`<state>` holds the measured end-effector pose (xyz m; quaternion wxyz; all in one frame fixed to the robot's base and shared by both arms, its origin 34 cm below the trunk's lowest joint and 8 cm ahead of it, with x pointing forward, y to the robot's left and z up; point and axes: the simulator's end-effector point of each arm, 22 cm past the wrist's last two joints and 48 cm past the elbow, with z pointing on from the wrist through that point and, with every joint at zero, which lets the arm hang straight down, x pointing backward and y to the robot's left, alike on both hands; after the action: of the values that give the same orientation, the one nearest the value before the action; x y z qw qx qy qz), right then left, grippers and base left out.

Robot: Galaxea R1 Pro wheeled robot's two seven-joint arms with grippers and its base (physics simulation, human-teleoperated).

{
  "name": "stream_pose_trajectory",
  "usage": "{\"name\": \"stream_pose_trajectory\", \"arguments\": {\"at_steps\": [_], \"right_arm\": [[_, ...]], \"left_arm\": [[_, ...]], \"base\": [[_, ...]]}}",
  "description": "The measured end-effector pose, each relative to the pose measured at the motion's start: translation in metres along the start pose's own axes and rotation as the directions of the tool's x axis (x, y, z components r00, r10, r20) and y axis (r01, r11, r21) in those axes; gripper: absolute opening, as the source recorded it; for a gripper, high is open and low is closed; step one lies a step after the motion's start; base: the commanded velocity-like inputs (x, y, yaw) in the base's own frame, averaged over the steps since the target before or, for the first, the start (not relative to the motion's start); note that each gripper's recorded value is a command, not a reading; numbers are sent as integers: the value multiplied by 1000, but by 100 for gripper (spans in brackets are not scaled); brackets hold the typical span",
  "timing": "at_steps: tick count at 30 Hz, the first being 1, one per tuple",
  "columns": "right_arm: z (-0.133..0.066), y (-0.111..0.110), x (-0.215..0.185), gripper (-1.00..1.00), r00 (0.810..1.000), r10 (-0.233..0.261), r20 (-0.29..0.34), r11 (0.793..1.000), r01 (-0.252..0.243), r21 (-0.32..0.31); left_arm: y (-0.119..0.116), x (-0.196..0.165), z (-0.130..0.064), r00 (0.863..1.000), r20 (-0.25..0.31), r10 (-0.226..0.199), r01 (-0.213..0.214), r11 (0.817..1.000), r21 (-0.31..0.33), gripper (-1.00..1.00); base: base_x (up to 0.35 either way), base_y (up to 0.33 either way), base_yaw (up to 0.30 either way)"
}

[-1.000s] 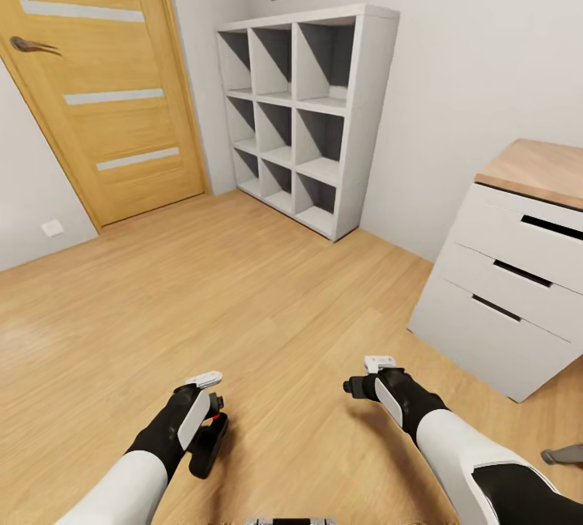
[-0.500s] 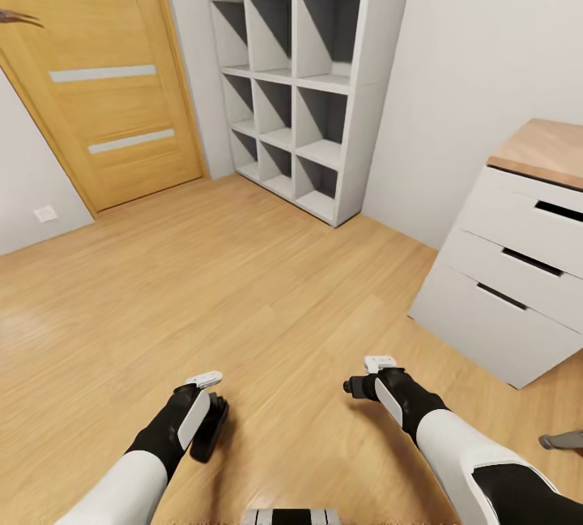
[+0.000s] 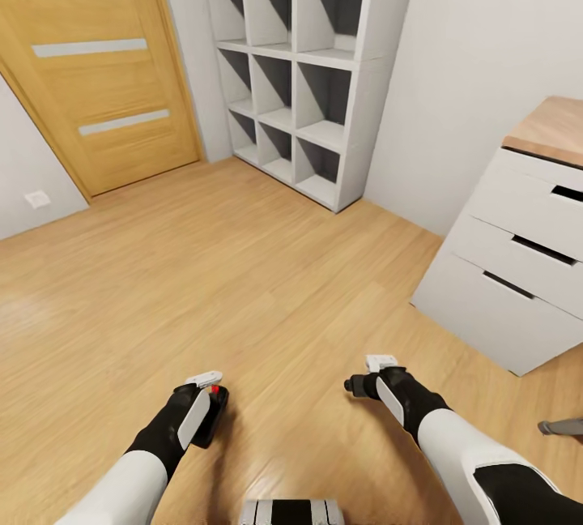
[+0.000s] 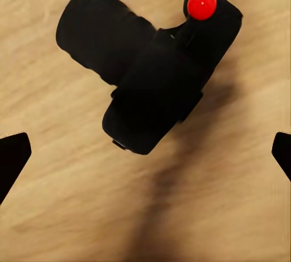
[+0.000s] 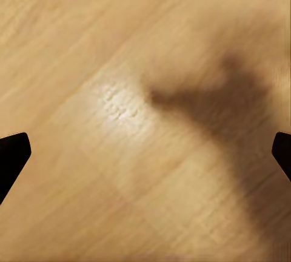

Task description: Attach the digital camera to the camera tripod in the bedroom.

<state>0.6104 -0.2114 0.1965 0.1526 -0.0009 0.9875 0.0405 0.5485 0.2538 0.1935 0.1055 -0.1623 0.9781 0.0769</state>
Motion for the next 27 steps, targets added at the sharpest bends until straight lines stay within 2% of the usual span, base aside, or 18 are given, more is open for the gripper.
{"name": "stream_pose_trajectory", "arguments": {"at_steps": [27], "right_arm": [[45, -6, 53, 100, 994, 3, -109, 1000, -2, 14]], "left_arm": [[6, 46, 44, 994, -104, 22, -25, 999, -32, 100]], "base": [[0, 0, 0]]}}
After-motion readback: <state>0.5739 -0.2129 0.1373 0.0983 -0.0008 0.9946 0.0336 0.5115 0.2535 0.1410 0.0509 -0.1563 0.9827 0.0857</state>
